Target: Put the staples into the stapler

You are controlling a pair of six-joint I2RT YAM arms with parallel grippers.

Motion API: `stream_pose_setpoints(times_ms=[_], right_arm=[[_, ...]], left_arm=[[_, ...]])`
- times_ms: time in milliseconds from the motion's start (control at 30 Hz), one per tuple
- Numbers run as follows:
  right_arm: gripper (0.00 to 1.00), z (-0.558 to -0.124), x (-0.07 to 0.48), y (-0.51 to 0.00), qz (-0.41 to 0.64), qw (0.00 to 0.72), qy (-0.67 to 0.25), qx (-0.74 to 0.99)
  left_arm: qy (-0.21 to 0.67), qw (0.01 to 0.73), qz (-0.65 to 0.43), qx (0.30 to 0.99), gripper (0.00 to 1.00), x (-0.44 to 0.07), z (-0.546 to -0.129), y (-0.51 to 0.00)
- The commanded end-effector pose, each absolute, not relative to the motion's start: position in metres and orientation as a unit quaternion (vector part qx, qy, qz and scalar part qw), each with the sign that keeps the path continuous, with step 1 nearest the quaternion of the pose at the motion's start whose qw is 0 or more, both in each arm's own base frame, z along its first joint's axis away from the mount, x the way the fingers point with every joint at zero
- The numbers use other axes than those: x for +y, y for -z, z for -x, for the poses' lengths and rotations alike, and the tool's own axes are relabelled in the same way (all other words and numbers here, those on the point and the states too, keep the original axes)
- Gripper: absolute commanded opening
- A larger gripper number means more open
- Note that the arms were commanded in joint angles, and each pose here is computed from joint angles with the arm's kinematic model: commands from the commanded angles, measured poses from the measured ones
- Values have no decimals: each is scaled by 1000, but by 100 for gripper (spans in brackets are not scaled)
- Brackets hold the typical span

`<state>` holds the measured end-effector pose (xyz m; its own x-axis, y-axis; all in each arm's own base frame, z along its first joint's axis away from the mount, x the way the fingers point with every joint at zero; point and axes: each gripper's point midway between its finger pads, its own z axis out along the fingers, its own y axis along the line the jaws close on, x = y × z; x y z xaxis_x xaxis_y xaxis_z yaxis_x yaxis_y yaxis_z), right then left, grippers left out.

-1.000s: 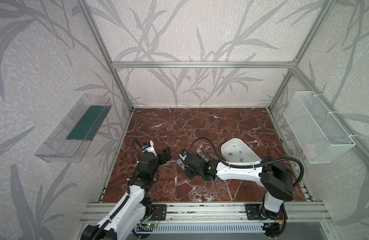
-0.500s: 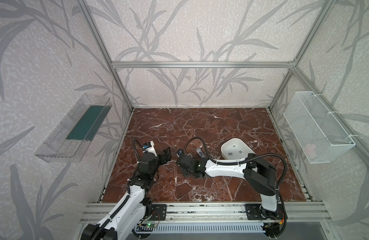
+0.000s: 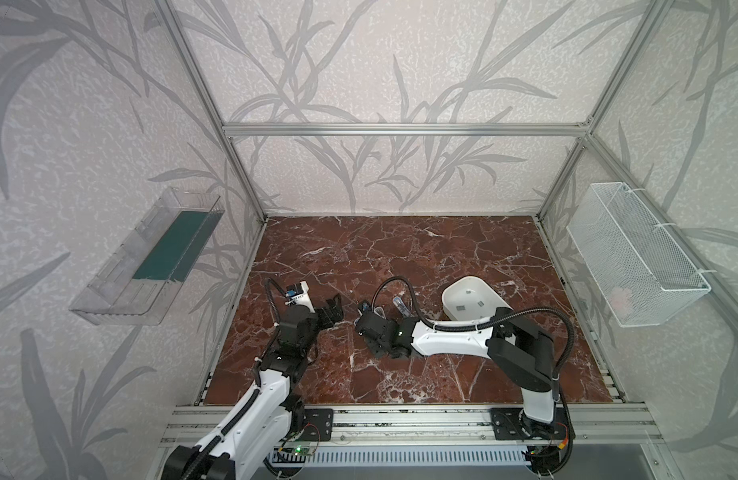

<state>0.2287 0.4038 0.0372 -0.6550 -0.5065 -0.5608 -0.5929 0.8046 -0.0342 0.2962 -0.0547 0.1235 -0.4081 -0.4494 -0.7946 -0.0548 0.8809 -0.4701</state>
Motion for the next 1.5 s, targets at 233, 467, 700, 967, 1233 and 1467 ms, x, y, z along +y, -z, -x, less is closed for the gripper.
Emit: stream_pose_setpoints(times_ms=[233,467,700,967,1233,1467], right_arm=[[24,-222,397,-71,305,318,-114,891],[24,-220,409,-52,308,291,-118,898],[22,-216,409,-29,310,264,-103,907],[19,-209,392,-22,311,251,-75,913],[18,-208,383,-31,313,261,-72,911],[24,-208,391,-57,317,301,-123,891]], left_arm=[[218,503,154,822,99,-66,-302,-112],[225,487,144,831,99,-73,-303,-105],[212,491,145,833,99,-69,-298,-102],[206,492,143,834,99,-67,-296,-102],[211,494,140,832,99,-69,-298,-101],[237,472,103,843,98,-96,-298,-92]])
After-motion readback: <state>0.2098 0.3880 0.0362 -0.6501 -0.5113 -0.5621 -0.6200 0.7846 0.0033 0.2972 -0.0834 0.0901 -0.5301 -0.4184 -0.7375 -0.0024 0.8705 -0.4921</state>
